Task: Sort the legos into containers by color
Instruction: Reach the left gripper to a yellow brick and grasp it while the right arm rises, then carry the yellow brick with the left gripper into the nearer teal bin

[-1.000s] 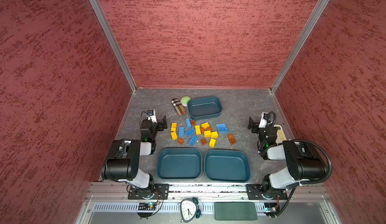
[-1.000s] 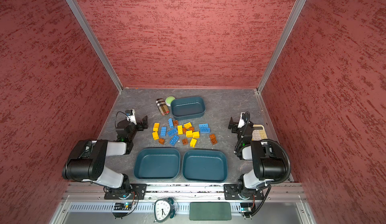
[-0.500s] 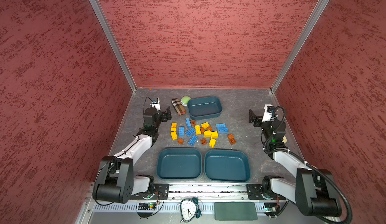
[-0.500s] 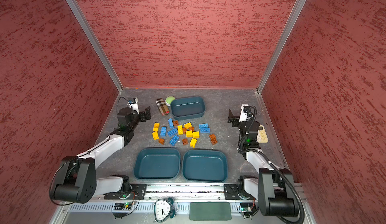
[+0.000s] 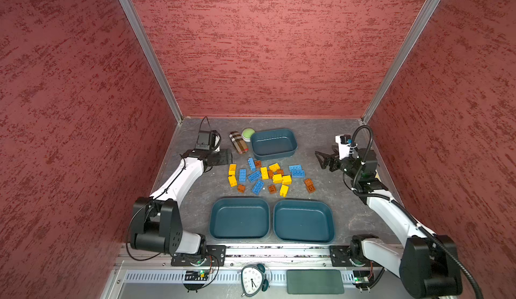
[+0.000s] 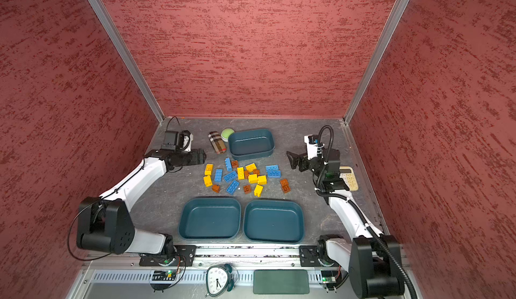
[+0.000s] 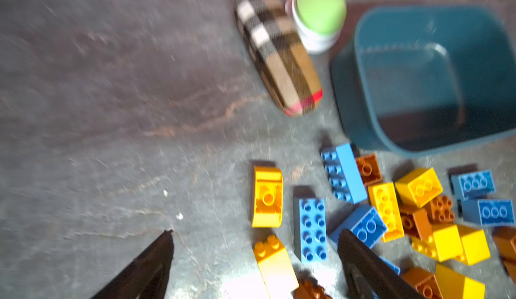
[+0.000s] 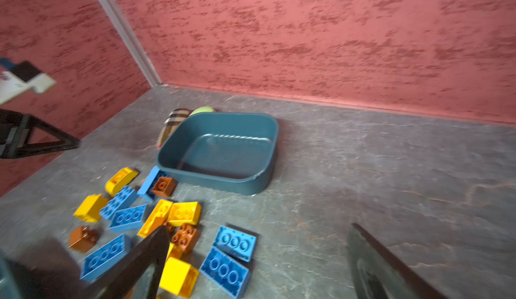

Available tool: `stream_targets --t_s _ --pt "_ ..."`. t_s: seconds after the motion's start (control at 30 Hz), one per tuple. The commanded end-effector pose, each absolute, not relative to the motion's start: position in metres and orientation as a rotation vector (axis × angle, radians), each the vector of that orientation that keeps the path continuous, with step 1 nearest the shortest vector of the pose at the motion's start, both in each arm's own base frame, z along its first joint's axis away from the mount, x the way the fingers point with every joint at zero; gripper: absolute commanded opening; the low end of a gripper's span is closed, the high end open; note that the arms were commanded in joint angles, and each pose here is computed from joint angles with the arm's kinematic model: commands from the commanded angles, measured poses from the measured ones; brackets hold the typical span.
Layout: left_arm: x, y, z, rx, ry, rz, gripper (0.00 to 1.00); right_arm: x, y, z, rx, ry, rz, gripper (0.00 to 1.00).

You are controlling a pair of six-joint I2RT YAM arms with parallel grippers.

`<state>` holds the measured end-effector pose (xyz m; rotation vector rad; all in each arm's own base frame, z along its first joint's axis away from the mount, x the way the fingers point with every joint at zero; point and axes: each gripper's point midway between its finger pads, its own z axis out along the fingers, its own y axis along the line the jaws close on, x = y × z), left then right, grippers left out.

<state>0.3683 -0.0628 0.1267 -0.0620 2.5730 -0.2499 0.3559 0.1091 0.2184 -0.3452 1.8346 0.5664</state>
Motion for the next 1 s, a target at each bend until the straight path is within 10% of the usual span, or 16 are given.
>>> stream_targets --t_s 0.0,0.97 --pt "0.350 -0.077 0.102 -0.025 2.720 -0.292 0.89 0.339 0.134 0.219 -0.454 1.878 0.662 0.99" --pt "0.372 -0.090 0.020 -0.009 2.930 -0.078 0.33 0.309 0.176 0.216 -0.595 1.941 0.722 0.99"
